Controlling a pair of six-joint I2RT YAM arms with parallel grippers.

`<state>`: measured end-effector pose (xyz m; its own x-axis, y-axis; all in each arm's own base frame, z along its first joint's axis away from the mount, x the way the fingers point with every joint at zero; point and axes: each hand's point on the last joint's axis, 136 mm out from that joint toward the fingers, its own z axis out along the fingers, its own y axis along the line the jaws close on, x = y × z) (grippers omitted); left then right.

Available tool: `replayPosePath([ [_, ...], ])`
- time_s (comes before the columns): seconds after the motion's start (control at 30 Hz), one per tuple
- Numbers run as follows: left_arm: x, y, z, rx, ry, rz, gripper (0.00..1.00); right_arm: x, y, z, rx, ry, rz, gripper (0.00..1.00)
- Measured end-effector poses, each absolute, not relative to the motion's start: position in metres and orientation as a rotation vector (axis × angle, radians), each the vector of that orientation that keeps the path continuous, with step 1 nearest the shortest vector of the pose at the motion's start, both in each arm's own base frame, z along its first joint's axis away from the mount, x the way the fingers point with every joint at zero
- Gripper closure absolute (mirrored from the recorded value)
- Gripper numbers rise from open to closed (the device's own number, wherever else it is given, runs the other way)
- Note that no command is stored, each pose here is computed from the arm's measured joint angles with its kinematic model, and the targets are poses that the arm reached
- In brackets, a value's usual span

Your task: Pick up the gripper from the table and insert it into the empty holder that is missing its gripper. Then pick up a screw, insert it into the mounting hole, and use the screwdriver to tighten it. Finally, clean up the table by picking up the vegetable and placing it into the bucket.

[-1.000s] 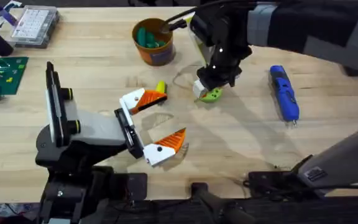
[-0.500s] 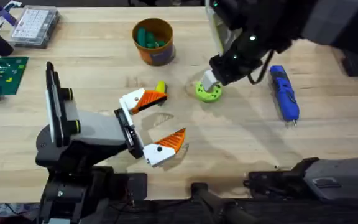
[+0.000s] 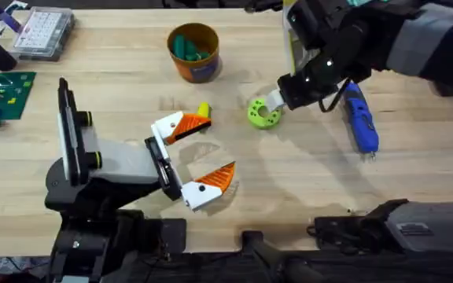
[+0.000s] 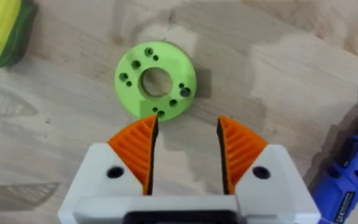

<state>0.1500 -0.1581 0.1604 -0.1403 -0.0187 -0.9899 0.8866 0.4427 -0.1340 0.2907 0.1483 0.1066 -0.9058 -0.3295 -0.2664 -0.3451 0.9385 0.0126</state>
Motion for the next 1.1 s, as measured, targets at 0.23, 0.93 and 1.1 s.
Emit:
replayPosePath([
  [0.23, 0.150, -0.158, 0.160, 0.801, 1.504, -0.951, 0.013, 0.300, 0.152, 0.084, -0.546, 2.855, 0.069, 0.452],
  [0.93, 0.150, -0.158, 0.160, 0.799, 1.504, -0.949, 0.013, 0.313, 0.160, 0.061, -0.577, 2.855, 0.064, 0.786],
  [1.1, 0.150, -0.158, 0.160, 0.799, 1.505, -0.949, 0.013, 0.313, 0.160, 0.061, -0.577, 2.855, 0.064, 0.876],
])
